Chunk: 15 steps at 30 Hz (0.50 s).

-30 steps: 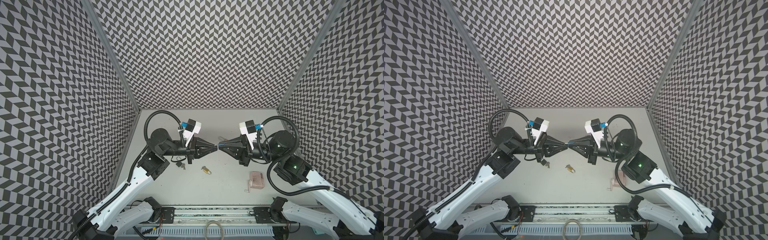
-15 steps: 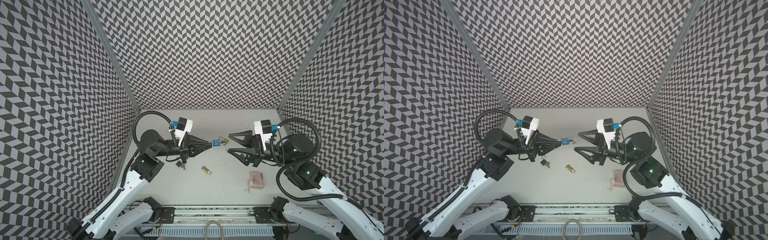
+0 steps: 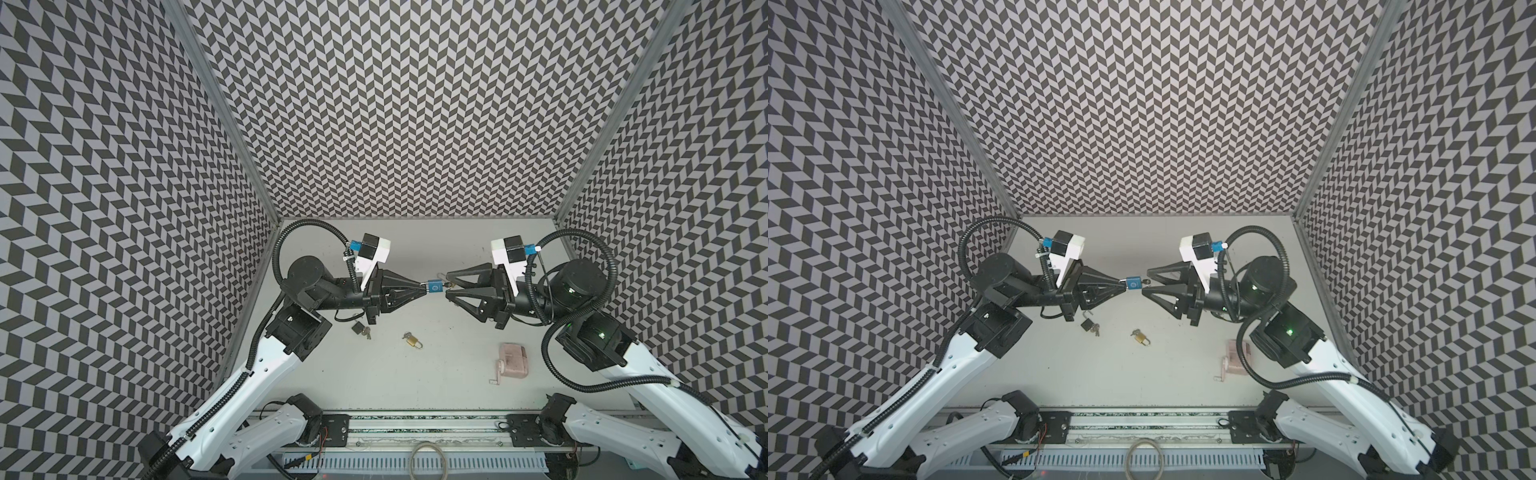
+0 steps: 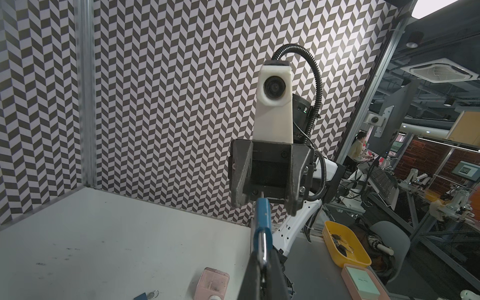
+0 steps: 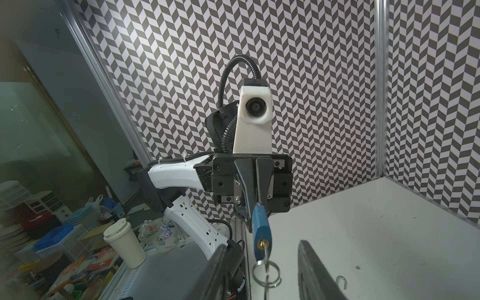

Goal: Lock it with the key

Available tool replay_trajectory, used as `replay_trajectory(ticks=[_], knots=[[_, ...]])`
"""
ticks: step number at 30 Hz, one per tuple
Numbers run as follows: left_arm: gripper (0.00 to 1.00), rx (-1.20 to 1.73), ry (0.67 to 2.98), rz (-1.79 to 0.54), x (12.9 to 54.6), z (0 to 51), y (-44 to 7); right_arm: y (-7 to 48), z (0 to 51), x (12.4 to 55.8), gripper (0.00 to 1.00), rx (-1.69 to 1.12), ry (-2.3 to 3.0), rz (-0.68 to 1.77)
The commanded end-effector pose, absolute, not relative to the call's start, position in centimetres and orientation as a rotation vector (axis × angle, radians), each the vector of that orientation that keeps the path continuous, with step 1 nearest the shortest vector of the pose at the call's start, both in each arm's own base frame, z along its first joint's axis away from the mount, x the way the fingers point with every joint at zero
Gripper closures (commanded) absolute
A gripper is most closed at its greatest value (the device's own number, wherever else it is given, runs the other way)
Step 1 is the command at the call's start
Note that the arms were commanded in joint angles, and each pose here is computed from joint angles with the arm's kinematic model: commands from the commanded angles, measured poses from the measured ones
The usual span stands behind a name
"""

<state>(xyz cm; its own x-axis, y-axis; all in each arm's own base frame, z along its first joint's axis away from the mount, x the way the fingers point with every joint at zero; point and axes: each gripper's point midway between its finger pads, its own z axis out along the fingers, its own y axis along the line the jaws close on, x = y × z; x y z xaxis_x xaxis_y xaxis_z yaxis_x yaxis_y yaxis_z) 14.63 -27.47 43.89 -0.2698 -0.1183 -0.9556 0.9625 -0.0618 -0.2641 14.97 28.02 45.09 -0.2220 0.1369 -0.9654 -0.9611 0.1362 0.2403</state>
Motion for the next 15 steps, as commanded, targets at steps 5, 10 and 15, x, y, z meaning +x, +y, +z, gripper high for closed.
replay_trajectory(ticks=[5, 10, 15], knots=[[1.0, 1.043, 1.214, -1.494, 13.59, 45.65, -27.31, 27.72, 46.6, 15.34, 0.66, -0.858, 1.32, 1.295], [1.0, 1.05, 1.21, -1.498, 13.38, 45.62, -27.34, 27.81, 46.57, 15.52, 0.76, -0.852, 1.322, 1.295], [1.0, 1.046, 1.209, -1.496, 13.38, 45.6, -27.33, 27.61, 46.65, 15.47, 0.9, -0.844, 1.319, 1.29]])
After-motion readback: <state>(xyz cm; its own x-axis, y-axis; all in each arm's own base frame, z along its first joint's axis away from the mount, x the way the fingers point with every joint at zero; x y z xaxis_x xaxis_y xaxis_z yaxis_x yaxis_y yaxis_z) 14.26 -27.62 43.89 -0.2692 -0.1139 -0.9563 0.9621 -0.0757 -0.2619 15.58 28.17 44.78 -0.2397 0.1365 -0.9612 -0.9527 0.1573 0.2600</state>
